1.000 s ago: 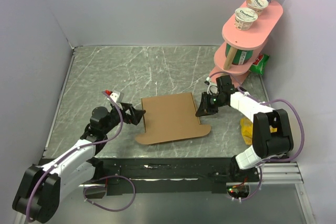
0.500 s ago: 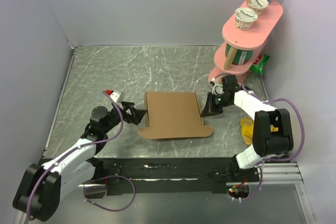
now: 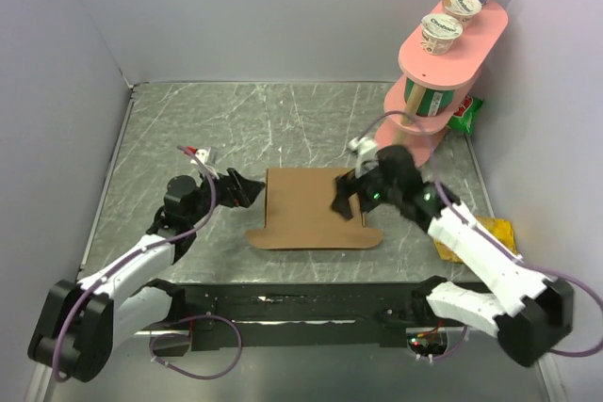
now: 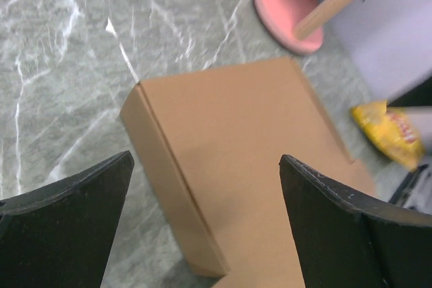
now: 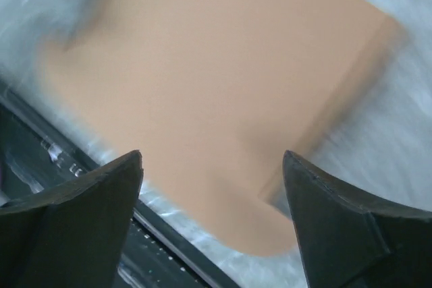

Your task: Fold the paper box

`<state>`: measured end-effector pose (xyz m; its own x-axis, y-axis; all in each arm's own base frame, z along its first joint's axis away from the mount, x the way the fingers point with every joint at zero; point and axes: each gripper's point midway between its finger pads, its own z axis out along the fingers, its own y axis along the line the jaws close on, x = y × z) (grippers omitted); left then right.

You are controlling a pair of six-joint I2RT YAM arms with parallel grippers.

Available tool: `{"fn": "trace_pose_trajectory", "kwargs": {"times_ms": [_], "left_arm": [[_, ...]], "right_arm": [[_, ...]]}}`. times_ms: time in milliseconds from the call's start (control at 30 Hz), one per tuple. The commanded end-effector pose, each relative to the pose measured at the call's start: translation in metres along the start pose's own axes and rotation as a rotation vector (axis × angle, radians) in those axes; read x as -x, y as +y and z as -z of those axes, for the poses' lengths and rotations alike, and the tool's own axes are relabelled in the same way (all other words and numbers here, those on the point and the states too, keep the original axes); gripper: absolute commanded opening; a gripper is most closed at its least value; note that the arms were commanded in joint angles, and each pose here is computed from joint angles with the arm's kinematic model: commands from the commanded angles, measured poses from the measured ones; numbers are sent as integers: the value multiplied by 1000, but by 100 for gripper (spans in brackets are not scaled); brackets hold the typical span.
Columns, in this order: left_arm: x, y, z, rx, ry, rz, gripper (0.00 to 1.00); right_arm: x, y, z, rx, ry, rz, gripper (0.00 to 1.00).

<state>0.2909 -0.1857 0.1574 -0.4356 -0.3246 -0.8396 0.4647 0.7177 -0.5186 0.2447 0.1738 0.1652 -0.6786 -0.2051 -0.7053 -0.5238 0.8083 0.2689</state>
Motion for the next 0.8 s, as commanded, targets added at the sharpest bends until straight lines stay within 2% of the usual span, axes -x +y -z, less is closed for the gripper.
{"fn": "trace_pose_trajectory", "kwargs": {"times_ms": [0, 133, 333, 600, 767], "left_arm": [[43, -26, 8, -54, -93, 56, 96], [51, -29, 17, -40, -91, 39, 96], [57, -28, 28, -17, -111, 49, 96], [58, -28, 35, 1, -100, 38, 96], [64, -32, 39, -1, -110, 27, 96]], "right_arm": [[2, 34, 1, -66, -102, 354, 100], [-13, 63, -12, -54, -120, 567, 100], [-44, 103, -36, -87, -40, 859, 100], [-70, 116, -67, -126, 28, 1005, 100], [-69, 105, -83, -272, 6, 1052, 99]]}}
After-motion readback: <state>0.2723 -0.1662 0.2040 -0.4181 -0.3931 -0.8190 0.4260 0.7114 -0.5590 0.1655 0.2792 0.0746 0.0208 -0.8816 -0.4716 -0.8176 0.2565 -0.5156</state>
